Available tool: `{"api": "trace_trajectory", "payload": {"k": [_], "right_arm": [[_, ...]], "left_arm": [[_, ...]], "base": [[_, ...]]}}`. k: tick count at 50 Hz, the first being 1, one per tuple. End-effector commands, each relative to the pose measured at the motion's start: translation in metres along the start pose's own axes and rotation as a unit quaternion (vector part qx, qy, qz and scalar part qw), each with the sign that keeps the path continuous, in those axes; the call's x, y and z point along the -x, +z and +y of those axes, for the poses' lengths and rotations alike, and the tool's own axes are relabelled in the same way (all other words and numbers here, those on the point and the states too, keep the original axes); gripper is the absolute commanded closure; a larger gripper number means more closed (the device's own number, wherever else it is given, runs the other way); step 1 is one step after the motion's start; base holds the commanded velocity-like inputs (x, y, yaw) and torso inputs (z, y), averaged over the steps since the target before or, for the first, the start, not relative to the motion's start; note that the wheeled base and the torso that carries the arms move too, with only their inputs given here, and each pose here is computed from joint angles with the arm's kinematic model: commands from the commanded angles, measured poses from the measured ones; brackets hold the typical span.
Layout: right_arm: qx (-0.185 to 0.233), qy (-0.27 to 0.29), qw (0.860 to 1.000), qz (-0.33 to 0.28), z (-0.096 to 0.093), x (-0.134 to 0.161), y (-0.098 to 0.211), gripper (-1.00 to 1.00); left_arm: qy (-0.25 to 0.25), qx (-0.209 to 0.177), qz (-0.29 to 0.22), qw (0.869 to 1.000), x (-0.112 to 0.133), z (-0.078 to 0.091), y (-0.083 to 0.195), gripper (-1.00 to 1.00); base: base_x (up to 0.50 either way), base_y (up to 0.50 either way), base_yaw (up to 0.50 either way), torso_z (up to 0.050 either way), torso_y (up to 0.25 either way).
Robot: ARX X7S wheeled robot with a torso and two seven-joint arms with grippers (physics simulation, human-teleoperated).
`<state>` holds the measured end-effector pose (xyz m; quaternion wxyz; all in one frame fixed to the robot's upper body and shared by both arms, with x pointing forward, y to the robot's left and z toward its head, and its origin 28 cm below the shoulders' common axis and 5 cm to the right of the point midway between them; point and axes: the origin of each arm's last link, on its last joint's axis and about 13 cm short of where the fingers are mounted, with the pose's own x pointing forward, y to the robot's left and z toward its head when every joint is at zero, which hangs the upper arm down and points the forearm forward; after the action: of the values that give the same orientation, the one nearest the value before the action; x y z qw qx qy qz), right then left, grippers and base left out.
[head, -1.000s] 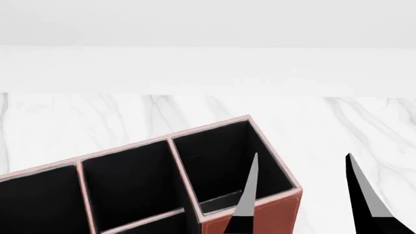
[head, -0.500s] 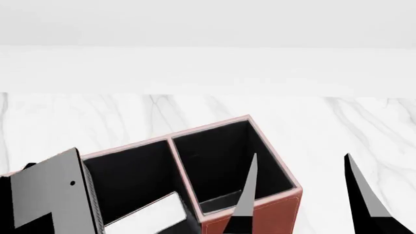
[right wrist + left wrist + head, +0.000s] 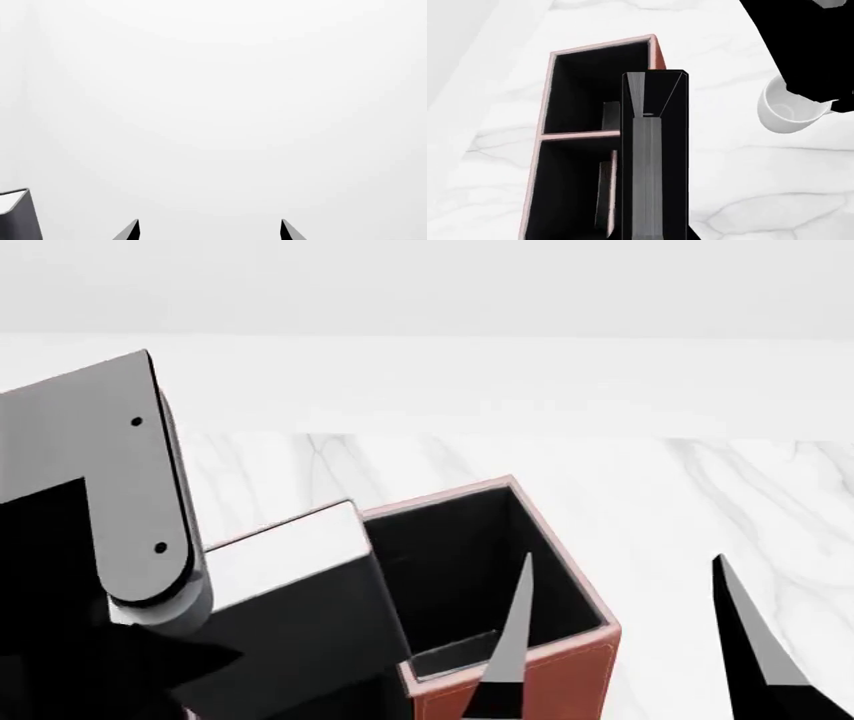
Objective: Pick up the book and place it in the front compartment of the caddy.
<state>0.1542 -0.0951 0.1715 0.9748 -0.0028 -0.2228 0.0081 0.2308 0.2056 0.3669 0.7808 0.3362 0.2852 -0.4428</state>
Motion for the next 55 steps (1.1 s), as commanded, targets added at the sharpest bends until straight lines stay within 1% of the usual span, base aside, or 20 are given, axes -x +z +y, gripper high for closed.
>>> {"api": "trace_trajectory", "payload": {"k": [1,4,6,8,9,14,17,18,19,22,31,32,35,36,38,45,46,53,54,55], "right_arm": [[-0.001,-0.002,1.0,0.0,-0.001,0.0,0.0,-1.0],[-0.001,-0.003,1.0,-0.001,-0.001,0.0,0.001,-1.0],[-0.001,-0.003,1.0,-0.001,-0.001,0.0,0.0,-1.0],[-0.002,-0.004,1.0,-0.001,-0.002,0.0,0.001,-1.0],[-0.002,-0.004,1.0,-0.002,-0.002,0.0,0.001,-1.0],[-0.003,-0.005,1.0,-0.002,-0.002,0.0,0.001,-1.0],[-0.002,-0.006,1.0,-0.002,-0.003,0.0,0.001,-1.0],[-0.003,-0.007,1.0,-0.002,-0.003,0.0,0.001,-1.0],[-0.003,-0.007,1.0,-0.003,-0.003,0.0,0.001,-1.0],[-0.003,-0.007,1.0,-0.002,-0.003,0.0,0.001,-1.0],[-0.002,-0.007,1.0,-0.001,-0.003,0.0,0.001,-1.0],[-0.002,-0.007,1.0,-0.001,-0.003,0.0,0.0,-1.0],[-0.002,-0.008,1.0,-0.001,-0.004,0.0,0.0,-1.0],[-0.002,-0.009,1.0,0.0,-0.004,0.0,-0.001,-1.0],[-0.002,-0.009,1.0,0.0,-0.004,0.0,-0.001,-1.0],[-0.002,-0.008,1.0,0.0,-0.004,0.0,0.0,-1.0],[-0.002,-0.008,1.0,0.0,-0.004,0.0,-0.001,-1.0],[-0.002,-0.007,1.0,0.002,-0.003,0.0,-0.002,-1.0],[-0.002,-0.007,1.0,0.001,-0.003,0.0,-0.002,-1.0],[-0.002,-0.008,1.0,0.002,-0.004,-0.001,-0.002,-1.0]], "left_arm": [[0.032,-0.021,0.033,0.999,0.017,0.016,0.019,1.0],[0.037,-0.028,0.052,0.998,0.018,0.018,0.021,1.0],[0.042,-0.029,0.054,0.997,0.018,0.02,0.023,1.0],[0.055,-0.032,0.061,0.996,0.017,0.023,0.024,1.0],[0.051,-0.036,0.063,0.996,0.017,0.021,0.024,1.0],[0.052,-0.045,0.06,0.996,0.014,0.021,0.027,1.0],[0.05,-0.049,0.068,0.995,0.01,0.022,0.025,1.0],[0.064,-0.063,0.052,0.995,0.008,0.026,0.026,1.0],[0.069,-0.047,0.057,0.995,0.007,0.029,0.026,1.0],[0.057,-0.049,0.063,0.995,0.001,0.03,0.022,1.0],[0.054,-0.038,0.07,0.995,-0.016,0.04,0.012,1.0],[0.056,-0.032,0.071,0.995,-0.016,0.041,0.012,1.0],[0.058,-0.033,0.075,0.995,-0.019,0.043,0.011,1.0],[0.055,-0.039,0.083,0.994,-0.02,0.043,0.01,1.0],[0.052,-0.035,0.077,0.995,-0.021,0.043,0.011,1.0],[0.058,-0.036,0.081,0.994,-0.027,0.049,0.009,1.0],[0.061,-0.042,0.084,0.994,-0.029,0.05,0.007,1.0],[0.061,-0.045,0.081,0.994,-0.036,0.052,0.006,1.0],[0.059,-0.057,0.077,0.994,-0.038,0.052,0.005,1.0],[0.057,-0.051,0.076,0.994,-0.039,0.052,0.005,1.0]], "base": [[0.0,0.0,0.0,0.0,0.0],[0.0,0.0,0.0,0.0,0.0],[0.0,0.0,0.0,0.0,0.005],[0.0,0.0,0.0,0.0,0.0],[0.0,0.0,0.0,0.0,0.0],[0.0,0.0,0.0,0.003,0.0],[0.0,0.0,0.0,0.0,0.003],[0.0,0.0,0.0,0.0,0.0],[0.0,0.0,0.0,0.0,0.0],[0.0,0.0,0.0,0.0,0.0],[0.0,0.0,0.0,0.0,0.001],[0.0,0.0,0.0,0.0,0.0],[0.0,0.0,0.0,0.0,0.0],[0.0,0.0,0.0,0.0,0.01],[0.0,0.0,0.0,0.0,0.0],[0.0,0.0,0.0,0.0,0.001],[0.0,0.0,0.0,0.0,0.0],[0.0,0.0,0.0,0.0,0.001],[0.0,0.0,0.0,0.0,0.0],[0.0,0.0,0.0,0.0,0.0]]}}
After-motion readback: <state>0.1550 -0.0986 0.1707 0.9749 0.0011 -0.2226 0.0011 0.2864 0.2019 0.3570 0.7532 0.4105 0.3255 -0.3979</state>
